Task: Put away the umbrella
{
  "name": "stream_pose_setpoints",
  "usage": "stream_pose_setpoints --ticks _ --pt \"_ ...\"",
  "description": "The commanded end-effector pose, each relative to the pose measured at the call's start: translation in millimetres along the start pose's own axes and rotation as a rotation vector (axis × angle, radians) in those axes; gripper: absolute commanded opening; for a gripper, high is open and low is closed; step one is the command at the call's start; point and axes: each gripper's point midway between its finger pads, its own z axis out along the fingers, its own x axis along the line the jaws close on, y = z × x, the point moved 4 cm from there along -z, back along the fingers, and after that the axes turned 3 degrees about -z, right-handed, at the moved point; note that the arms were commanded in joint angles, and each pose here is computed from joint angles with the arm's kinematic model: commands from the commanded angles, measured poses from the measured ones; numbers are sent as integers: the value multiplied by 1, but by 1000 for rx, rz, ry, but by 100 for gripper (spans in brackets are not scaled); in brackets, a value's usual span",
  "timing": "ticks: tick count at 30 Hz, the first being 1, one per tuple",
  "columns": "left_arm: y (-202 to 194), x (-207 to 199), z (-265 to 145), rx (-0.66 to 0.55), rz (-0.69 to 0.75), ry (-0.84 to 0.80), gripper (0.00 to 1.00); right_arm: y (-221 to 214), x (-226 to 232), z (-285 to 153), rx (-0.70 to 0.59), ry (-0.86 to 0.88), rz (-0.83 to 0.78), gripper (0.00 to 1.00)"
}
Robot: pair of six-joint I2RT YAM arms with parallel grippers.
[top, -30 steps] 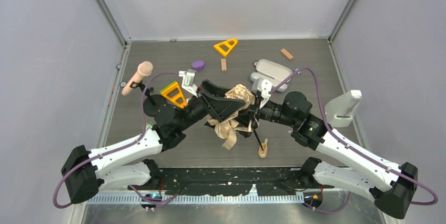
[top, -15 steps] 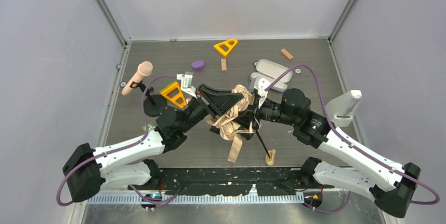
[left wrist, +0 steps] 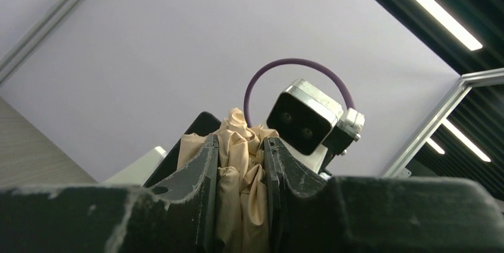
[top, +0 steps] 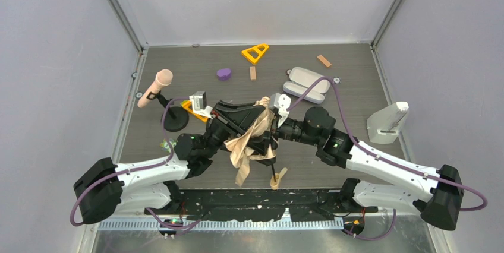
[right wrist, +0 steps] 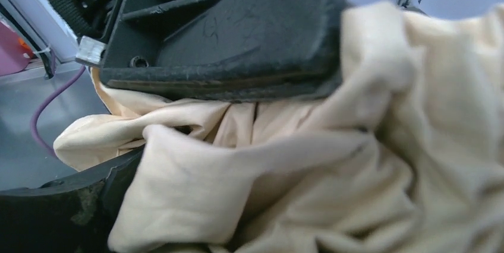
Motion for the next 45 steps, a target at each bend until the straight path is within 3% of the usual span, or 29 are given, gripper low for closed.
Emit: stream_pose_setpoints --ticks 1,8,11,18,22,23,28,32,33,35,40,41,45 --pt "12 -47 2 -92 -105 -170 0 10 -19 27 -51 -184 -64 95" --pt "15 -47 -7 -133 -86 -137 0 6 -41 42 -138 -386 -3 99" --pt "16 -46 -12 -151 -86 -117 0 16 -49 46 -204 -451 7 96" --pt "21 -50 -21 -195 -84 -93 0 11 -91 43 -278 -819 54 98" --pt "22 -46 -25 -205 -85 -72 0 7 -111 30 -269 -1038 77 59" --pt "22 -46 -26 -208 -82 -71 0 7 -113 29 -263 -1063 69 42" --pt "30 -48 -28 -237 -42 -68 0 5 -118 20 -209 -1102 22 8" --pt "40 -40 -29 -194 -47 -49 0 7 -112 25 -163 -892 5 6" --pt "39 -35 -27 -144 -51 -25 7 14 -105 27 -172 -804 4 6" --pt "36 -24 -28 -32 -6 22 35 14 -100 21 -143 -722 5 6" --pt "47 -20 -43 82 162 79 95 4 -92 -2 -42 -586 39 6" --pt "49 -20 -47 108 223 94 99 10 -91 -8 -52 -564 45 6" --pt "44 -20 -58 312 482 108 100 10 -79 -25 -4 -458 96 6"
